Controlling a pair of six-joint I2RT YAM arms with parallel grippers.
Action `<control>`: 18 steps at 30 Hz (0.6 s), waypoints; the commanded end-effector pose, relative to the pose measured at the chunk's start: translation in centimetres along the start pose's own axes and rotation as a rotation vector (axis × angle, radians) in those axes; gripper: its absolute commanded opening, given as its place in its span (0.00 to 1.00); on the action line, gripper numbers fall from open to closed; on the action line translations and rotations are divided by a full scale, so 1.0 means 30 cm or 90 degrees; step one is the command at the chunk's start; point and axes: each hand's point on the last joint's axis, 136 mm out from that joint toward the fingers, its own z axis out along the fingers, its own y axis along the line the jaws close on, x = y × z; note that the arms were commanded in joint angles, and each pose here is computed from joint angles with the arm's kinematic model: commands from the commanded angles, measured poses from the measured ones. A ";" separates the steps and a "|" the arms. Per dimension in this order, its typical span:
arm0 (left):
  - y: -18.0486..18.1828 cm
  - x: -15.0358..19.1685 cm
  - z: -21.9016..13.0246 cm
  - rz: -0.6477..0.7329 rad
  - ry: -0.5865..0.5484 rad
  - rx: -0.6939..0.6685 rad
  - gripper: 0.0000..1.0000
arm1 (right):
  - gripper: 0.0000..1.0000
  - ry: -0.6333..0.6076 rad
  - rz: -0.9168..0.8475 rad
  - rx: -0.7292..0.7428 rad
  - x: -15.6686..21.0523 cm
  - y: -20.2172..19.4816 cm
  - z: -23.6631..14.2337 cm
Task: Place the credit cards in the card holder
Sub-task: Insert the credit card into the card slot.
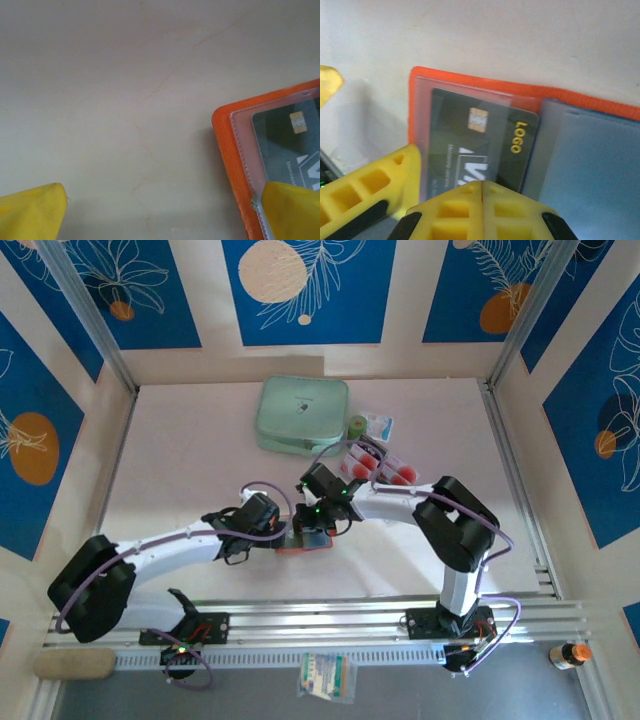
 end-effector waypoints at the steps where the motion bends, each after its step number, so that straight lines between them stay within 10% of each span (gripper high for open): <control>1: 0.020 -0.025 -0.024 -0.021 -0.009 -0.012 1.00 | 0.03 -0.004 0.011 -0.009 0.012 0.009 -0.055; 18: 0.081 0.054 0.040 -0.019 0.044 -0.067 1.00 | 0.02 0.010 0.018 0.040 0.026 -0.065 -0.003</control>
